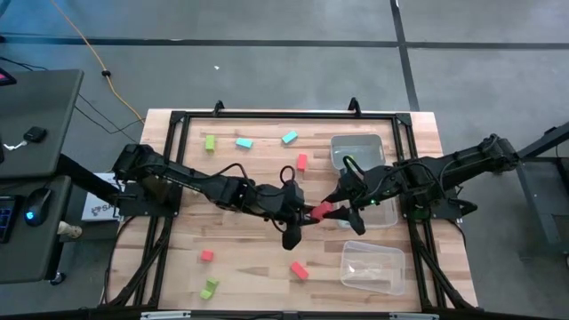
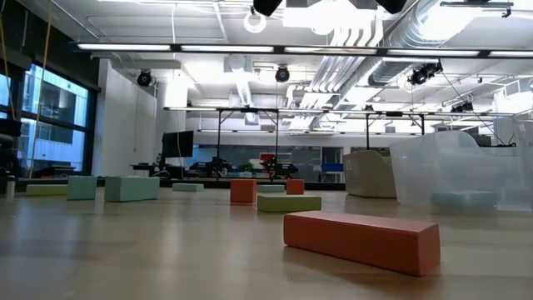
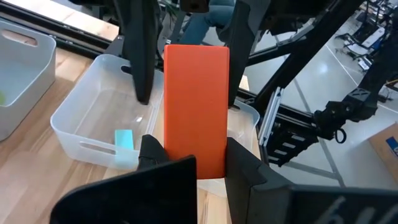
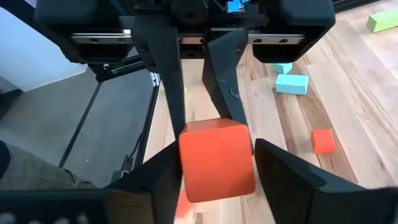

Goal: Sort & place blocks by color
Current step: Put the orange block into the bottom transparent bin

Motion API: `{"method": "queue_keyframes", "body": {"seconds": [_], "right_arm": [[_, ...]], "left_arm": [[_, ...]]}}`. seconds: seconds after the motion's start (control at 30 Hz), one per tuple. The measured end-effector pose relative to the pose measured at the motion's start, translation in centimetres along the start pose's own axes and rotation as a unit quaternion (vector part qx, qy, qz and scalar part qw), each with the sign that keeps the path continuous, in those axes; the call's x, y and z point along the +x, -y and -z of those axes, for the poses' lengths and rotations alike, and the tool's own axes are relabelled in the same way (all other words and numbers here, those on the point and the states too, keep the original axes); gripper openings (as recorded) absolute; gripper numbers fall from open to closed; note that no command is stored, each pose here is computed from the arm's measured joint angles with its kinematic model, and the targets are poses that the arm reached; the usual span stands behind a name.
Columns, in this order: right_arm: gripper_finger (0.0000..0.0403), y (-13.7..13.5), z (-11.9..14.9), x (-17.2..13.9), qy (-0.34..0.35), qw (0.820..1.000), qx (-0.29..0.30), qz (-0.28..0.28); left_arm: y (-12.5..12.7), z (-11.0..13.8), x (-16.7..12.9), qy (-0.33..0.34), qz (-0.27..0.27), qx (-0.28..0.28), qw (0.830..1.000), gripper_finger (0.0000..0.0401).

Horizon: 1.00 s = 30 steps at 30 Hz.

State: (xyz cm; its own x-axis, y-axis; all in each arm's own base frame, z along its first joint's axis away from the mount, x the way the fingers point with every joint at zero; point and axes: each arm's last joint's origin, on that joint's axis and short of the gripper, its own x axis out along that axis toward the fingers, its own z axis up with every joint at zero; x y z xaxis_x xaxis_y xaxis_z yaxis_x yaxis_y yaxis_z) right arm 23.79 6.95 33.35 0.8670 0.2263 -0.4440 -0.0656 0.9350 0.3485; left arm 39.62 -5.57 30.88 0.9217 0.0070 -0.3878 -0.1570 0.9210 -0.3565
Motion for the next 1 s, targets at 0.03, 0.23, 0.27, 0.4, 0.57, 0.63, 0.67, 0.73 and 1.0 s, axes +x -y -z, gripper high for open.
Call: {"method": "queue_keyframes", "body": {"seconds": [0.03, 0.23, 0.27, 0.4, 0.57, 0.63, 0.67, 0.73, 1.0], "right_arm": [[0.0172, 0.0, -0.02, 0.0, 0.002, 1.0, 0.0, 0.001], [0.0111, -0.09, -0.07, 0.0, 0.003, 1.0, -0.002, -0.006], [0.0111, -0.1, -0.08, 0.0, 0.003, 1.0, -0.002, -0.007], [0.0111, -0.1, -0.1, 0.0, 0.004, 1.0, 0.007, -0.007], [0.0111, -0.09, -0.11, 0.0, 0.006, 1.0, 0.017, -0.005], [0.0111, -0.12, -0.14, 0.0, 0.008, 1.0, 0.019, -0.005], [0.0111, -0.12, -0.15, 0.0, 0.008, 1.0, 0.021, -0.004], [0.0111, -0.11, -0.2, 0.0, 0.012, 1.0, 0.028, -0.002], [0.0111, 0.15, 0.43, -0.01, -0.02, 0.998, 0.052, 0.013]], "left_arm": [[-0.01, 0.0, 0.0, 0.0, 0.0, 0.0, 1.0, 0.0003], [-0.06, -0.02, 0.01, -0.002, 0.002, -0.001, 1.0, 0.0005], [-0.1, -0.04, 0.02, -0.001, 0.002, -0.002, 1.0, 0.0008], [-0.37, -0.16, 0.06, -0.004, 0.006, -0.021, 1.0, 0.0025], [-0.6, -0.26, 0.1, -0.006, 0.007, -0.033, 0.999, 0.0056], [-0.6, -0.27, 0.1, -0.005, 0.007, -0.033, 0.999, 0.0069], [-0.59, -0.27, 0.1, -0.006, 0.009, -0.032, 0.999, 0.0076], [-0.58, -0.27, 0.1, -0.009, 0.015, -0.021, 1.0, 0.0091], [-0.76, -0.11, 0.12, -0.019, 0.012, -0.01, 1.0, 0.0153]]}}
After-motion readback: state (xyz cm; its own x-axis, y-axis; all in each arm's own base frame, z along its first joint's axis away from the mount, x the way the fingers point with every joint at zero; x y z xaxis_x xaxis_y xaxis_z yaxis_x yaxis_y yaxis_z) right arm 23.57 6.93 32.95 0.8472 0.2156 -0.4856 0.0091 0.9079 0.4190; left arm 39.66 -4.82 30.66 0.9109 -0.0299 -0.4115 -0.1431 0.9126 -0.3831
